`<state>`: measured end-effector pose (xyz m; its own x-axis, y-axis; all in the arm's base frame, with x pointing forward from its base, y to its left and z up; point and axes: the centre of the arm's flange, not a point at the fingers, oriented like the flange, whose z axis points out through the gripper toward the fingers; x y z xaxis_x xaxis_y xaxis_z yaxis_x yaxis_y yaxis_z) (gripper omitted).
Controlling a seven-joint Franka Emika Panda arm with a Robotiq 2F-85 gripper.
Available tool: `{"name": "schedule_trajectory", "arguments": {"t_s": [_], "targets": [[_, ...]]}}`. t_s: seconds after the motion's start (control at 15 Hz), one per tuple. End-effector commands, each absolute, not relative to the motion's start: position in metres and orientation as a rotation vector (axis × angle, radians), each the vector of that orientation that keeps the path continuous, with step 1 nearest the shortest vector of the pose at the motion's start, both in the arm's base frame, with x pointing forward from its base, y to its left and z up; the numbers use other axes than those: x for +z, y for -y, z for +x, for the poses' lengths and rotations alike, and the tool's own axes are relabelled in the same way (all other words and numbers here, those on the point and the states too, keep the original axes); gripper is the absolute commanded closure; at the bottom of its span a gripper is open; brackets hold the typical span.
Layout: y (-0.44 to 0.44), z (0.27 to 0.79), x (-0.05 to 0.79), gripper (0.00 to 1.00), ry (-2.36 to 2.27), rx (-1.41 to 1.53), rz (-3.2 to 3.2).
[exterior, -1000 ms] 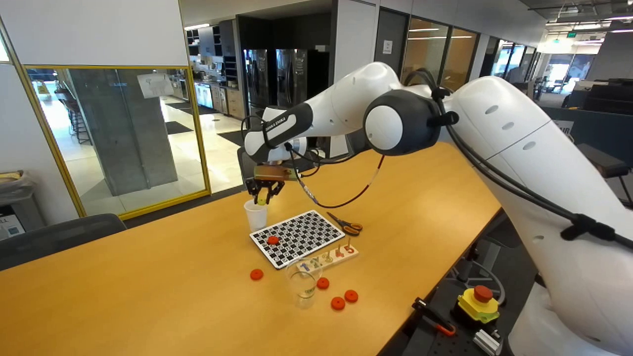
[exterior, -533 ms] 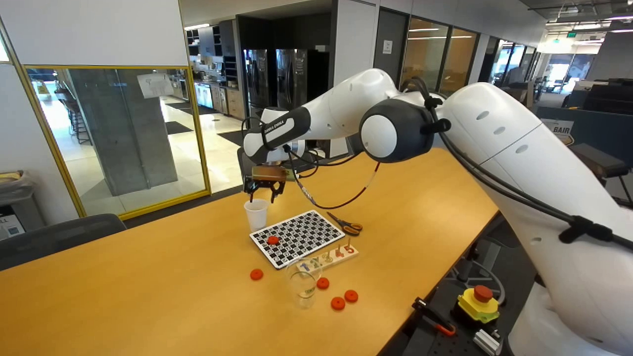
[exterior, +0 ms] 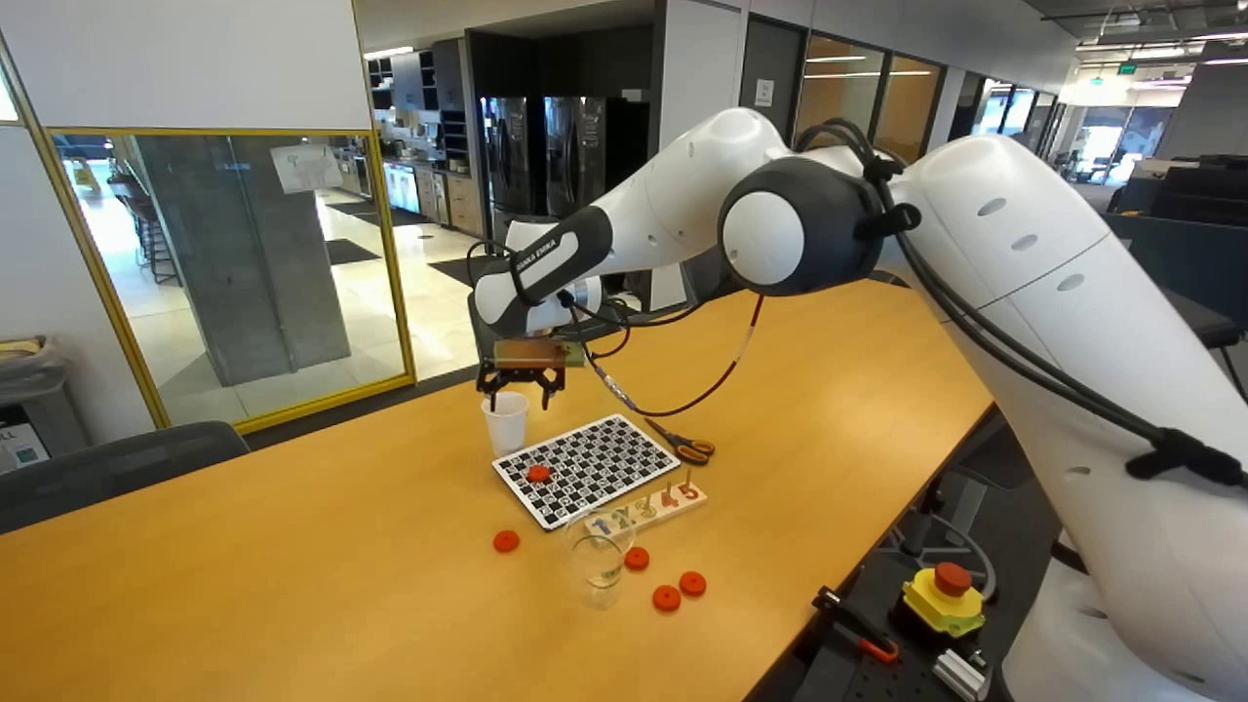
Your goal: Place the yellow rings inside the white cup, put the orange rings in the clear cup
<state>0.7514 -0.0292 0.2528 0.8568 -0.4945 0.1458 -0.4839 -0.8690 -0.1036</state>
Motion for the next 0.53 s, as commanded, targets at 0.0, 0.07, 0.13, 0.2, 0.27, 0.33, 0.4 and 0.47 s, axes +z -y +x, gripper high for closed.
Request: {"name": "schedule_trajectory", "arguments": {"t_s": [0.0,0.07,0.13,0.2,0.27,0.33,0.4,0.47], "targets": [[0.012,0.690,0.258,0.00,-0.722,-0.241,-2.976],[0.008,0.684,0.255,0.00,-0.715,-0.239,-2.981],[0.006,0.678,0.249,0.00,-0.708,-0.229,-2.986],[0.003,0.675,0.237,0.00,-0.706,-0.198,-2.992],[0.002,0.670,0.229,0.00,-0.710,-0.176,-3.003],[0.000,0.667,0.220,0.00,-0.714,-0.155,-3.011],[-0.001,0.666,0.209,0.00,-0.722,-0.141,-3.018],[-0.001,0.666,0.199,0.00,-0.730,-0.128,-3.022]]}}
